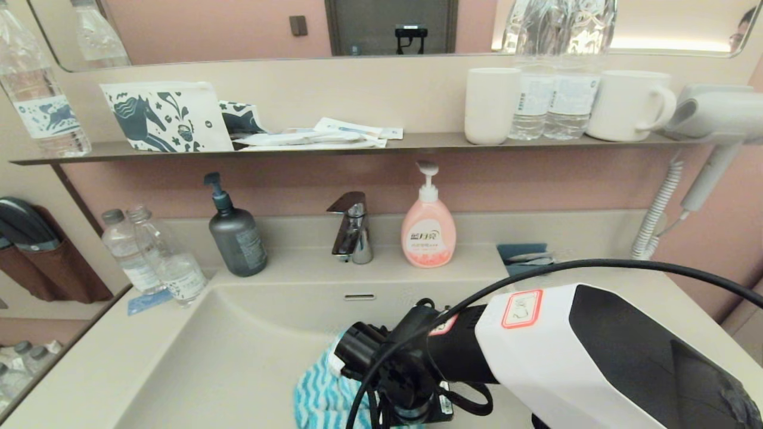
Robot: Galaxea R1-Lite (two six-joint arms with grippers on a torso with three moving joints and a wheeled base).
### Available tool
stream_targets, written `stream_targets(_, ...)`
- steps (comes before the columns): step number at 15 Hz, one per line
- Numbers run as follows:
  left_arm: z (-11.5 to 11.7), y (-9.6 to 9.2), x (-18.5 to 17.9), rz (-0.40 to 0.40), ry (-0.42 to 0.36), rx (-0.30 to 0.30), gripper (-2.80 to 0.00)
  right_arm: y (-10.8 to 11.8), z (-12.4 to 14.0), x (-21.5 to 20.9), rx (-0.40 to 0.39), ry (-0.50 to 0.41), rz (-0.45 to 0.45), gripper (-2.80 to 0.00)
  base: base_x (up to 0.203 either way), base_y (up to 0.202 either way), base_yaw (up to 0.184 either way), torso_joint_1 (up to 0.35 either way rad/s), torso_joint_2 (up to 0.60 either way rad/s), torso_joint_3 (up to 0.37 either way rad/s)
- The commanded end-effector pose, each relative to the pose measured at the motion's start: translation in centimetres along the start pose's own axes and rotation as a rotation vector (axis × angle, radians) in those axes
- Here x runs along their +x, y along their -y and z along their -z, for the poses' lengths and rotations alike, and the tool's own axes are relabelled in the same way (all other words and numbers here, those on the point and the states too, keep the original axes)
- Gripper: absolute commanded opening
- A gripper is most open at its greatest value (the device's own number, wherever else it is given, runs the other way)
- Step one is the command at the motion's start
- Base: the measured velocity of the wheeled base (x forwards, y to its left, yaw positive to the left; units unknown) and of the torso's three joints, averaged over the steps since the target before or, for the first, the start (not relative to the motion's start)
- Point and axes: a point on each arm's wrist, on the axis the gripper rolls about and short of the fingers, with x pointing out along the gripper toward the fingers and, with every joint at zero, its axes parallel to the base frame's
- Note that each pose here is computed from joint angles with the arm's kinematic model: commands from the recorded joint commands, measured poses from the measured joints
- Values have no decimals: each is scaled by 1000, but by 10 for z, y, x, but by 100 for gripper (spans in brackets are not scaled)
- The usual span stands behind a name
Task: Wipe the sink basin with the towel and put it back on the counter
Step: Wipe the sink
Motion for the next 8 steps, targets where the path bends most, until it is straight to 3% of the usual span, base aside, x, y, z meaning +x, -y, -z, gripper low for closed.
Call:
stream_targets(1,0,0,0,-1,-1,0,-280,14,-9,-8,28,5,4,-280,0,0,0,0,0,0)
stream_targets(4,0,0,0,-1,-1,0,-280,28,-27,-15,69,24,-4,-280,0,0,0,0,0,0)
stream_targets(8,0,0,0,-1,-1,0,-280,31,-35,-27,75,52,-30,-280,0,0,0,0,0,0)
